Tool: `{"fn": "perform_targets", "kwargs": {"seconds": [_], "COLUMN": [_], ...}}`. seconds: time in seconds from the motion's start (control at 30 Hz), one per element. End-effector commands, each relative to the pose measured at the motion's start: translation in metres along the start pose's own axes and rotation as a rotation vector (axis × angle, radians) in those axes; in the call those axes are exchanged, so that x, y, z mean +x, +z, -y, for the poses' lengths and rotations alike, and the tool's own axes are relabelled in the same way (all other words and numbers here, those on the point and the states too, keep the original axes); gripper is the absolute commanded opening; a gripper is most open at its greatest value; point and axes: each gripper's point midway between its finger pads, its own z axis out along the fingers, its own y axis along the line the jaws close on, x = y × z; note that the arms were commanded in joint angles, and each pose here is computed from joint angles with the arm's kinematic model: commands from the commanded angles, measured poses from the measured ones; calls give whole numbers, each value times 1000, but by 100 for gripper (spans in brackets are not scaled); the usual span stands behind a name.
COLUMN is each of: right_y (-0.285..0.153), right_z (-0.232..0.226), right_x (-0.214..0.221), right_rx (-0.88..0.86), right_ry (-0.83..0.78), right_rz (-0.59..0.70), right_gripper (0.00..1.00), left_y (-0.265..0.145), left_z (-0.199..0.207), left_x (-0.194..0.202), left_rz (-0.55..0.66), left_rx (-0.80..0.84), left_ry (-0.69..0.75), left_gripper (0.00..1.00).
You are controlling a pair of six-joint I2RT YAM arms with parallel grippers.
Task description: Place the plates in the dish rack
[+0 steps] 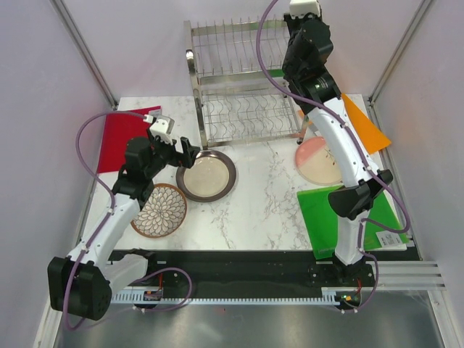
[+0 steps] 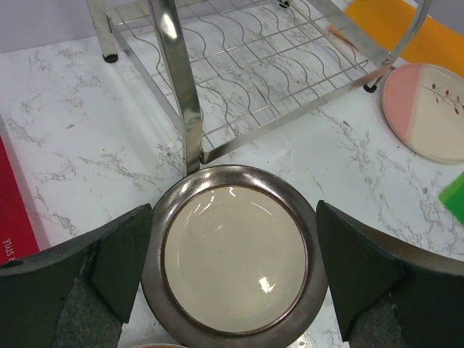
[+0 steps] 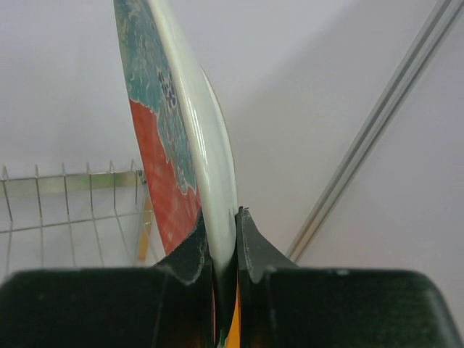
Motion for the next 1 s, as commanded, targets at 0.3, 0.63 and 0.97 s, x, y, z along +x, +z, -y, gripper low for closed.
{"fn": "perform_targets", "kwargs": {"seconds": [0.3, 0.63, 0.97], "right_y": [-14, -1, 9], "right_z": [54, 54, 37], "right_x": [-73, -59, -32], "right_rx": [43, 65, 31], "right_ry": [250, 259, 261], "right_rz": [169, 149, 82], "right_gripper": [0, 0, 0], "left_y": [-7, -1, 6], "left_z": [5, 2, -1], "left_x": [-9, -3, 5], "left_rz": [52, 35, 19], "left_rx": [12, 5, 2], "left_ry": [-14, -19, -17], "left_gripper": [100, 100, 100]}}
